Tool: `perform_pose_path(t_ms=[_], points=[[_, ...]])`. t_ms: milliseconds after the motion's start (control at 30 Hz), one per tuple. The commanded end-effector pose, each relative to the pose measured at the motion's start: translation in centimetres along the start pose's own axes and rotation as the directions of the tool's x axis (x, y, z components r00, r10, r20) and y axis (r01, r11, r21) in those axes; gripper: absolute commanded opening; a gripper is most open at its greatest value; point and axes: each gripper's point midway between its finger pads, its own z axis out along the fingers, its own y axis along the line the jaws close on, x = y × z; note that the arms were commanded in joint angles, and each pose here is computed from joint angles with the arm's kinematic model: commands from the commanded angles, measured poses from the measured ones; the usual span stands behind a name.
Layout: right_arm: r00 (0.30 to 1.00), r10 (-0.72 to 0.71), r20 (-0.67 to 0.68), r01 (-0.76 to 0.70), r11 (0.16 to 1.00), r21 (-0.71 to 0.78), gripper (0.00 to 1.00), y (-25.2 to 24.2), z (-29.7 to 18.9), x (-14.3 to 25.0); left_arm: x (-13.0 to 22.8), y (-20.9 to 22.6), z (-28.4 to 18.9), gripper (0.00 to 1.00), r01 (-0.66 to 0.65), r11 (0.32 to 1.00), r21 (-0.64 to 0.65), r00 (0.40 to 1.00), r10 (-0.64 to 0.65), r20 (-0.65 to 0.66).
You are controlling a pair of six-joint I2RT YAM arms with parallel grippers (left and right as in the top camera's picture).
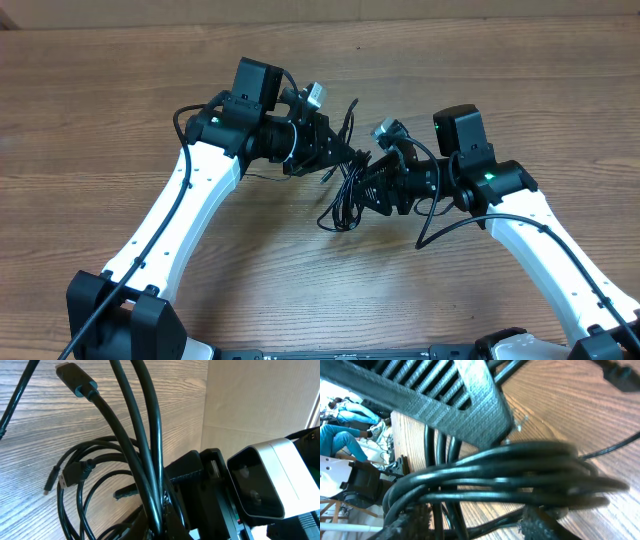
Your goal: Untangle cables
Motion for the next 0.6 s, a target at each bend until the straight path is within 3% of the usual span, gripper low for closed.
perform_pose_path(t_ms=[0,100,300,467,533,567], points=[[1.000,-0.014,0.006,0.014,1.000,-0.024,0.52,0.3,0.3,0.0,0.5,-1.0,-0.1,0.04,0.009,0.998,0.063,0.999,-0.006,-0.042],[1.000,-0.023,-0.006,0.022,0.999,-0.038,0.46,0.8,0.7,0.2,0.5,-1.0,-0.1,0.05,0.011,0.998,0.062,0.999,-0.009,-0.041],[0.998,-0.011,-0.056,0.011,1.000,0.005,0.04,1.1,2.0,1.0,0.2,-1.1,-0.1,0.04,0.016,0.998,0.065,0.999,-0.014,-0.032],[0.995,0.083,-0.053,-0.081,0.996,0.046,0.04,0.4,1.8,1.1,-0.1,-0.7,-0.1,0.06,0.015,0.999,0.041,1.000,-0.015,-0.014],[0.991,0.123,-0.051,-0.120,0.992,0.049,0.04,0.3,1.8,1.1,-0.6,0.0,-0.1,0.18,0.010,1.000,0.000,1.000,-0.010,0.018],[0.988,0.143,-0.050,-0.140,0.989,0.050,0.04,0.3,1.8,1.1,-0.9,0.5,-0.1,0.34,0.011,1.000,-0.026,0.999,-0.010,0.035]])
